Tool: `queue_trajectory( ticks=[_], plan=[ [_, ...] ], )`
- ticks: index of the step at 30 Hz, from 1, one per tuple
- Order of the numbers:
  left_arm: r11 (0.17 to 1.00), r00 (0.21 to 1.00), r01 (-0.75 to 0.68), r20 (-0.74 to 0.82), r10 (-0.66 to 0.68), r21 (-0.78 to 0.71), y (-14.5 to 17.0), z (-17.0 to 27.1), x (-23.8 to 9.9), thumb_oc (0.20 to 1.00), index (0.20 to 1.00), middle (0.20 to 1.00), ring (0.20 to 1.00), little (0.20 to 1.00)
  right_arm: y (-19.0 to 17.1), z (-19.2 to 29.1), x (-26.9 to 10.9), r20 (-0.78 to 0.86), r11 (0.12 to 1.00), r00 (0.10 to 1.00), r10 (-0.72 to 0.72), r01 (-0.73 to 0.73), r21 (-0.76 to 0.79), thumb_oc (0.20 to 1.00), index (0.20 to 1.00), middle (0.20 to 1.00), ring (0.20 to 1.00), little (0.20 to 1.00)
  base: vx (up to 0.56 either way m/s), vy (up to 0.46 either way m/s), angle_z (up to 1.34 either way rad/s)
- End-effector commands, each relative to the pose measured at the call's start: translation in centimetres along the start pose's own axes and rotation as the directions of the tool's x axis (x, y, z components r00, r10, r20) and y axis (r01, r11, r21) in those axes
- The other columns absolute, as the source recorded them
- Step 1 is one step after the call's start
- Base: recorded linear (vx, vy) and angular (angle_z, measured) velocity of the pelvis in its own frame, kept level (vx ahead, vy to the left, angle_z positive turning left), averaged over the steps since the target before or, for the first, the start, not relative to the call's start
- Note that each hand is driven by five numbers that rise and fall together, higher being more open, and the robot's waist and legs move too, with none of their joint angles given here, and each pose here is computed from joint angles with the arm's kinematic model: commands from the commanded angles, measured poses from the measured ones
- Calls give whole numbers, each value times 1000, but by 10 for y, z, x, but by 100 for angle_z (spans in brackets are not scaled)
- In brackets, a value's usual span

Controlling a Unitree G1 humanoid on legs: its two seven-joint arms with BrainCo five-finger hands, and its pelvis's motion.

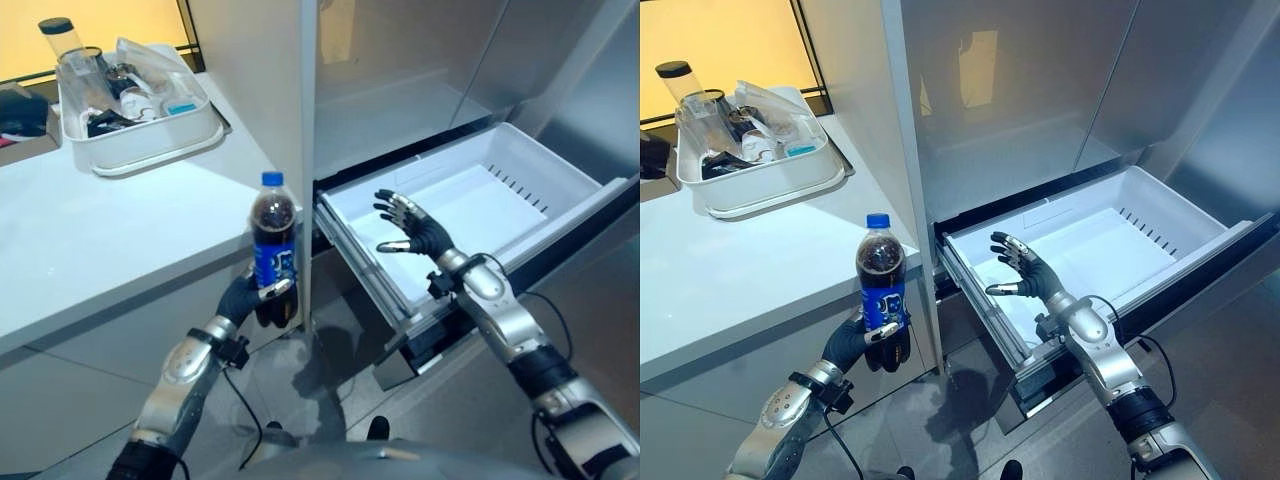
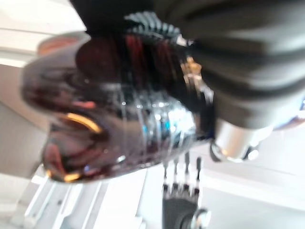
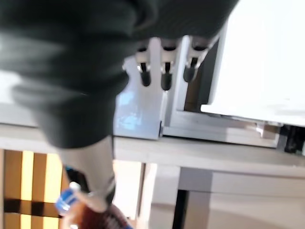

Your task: Take the drinks into the refrigerator

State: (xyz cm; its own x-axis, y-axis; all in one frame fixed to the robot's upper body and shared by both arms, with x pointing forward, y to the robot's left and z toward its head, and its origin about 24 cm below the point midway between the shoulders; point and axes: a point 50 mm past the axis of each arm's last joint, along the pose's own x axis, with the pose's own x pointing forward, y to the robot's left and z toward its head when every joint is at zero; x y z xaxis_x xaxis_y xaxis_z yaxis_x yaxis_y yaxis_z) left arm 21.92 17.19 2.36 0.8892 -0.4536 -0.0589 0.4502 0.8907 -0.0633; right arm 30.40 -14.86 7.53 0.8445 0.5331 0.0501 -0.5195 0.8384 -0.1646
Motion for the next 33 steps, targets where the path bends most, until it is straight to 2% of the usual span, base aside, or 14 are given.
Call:
queue_trajectory(
  ticks=[1,4,11,17,23,24,25,31,32,33],
  plan=[
    [965,932,128,304,-196,229,-18,66,32,200,200,200,200,200,10,34,29,121,991,984,131,-131,-8,1000,1000,1000,1000,1000,0,0,0],
    [953,927,140,302,-222,269,-23,66,37,200,200,200,200,200,29,37,41,137,968,964,230,-241,75,1000,1000,1000,1000,1000,0,0,0],
    [922,907,170,310,-284,347,-34,75,48,200,200,200,200,200,66,58,61,215,904,899,381,-411,118,1000,1000,1000,1000,1000,0,0,0],
    [907,892,200,315,-325,369,-47,78,59,200,200,200,200,200,91,74,72,298,879,867,400,-455,144,1000,1000,1000,1000,1000,0,0,0],
    [878,873,210,321,-366,430,-59,85,70,200,200,200,200,200,116,74,87,287,869,866,409,-465,167,1000,1000,1000,1000,1000,0,0,0],
    [878,869,215,326,-372,427,-61,86,71,200,200,200,200,200,119,71,88,272,873,871,409,-460,160,649,649,649,649,649,0,0,0],
    [877,868,212,330,-372,430,-61,88,72,200,200,200,200,200,119,70,89,263,884,878,400,-445,140,200,200,200,200,200,0,0,0],
    [891,863,224,344,-369,394,-65,88,70,200,200,200,200,200,111,65,88,270,908,910,314,-371,195,200,200,200,200,200,0,0,0],
    [901,871,219,342,-353,374,-63,85,69,244,244,244,244,244,104,63,86,275,915,923,268,-333,226,200,200,200,200,200,0,0,0],
    [908,877,212,340,-340,361,-62,83,68,548,548,548,548,548,99,62,85,274,921,931,243,-310,238,200,200,200,200,200,0,0,0]
  ],
)
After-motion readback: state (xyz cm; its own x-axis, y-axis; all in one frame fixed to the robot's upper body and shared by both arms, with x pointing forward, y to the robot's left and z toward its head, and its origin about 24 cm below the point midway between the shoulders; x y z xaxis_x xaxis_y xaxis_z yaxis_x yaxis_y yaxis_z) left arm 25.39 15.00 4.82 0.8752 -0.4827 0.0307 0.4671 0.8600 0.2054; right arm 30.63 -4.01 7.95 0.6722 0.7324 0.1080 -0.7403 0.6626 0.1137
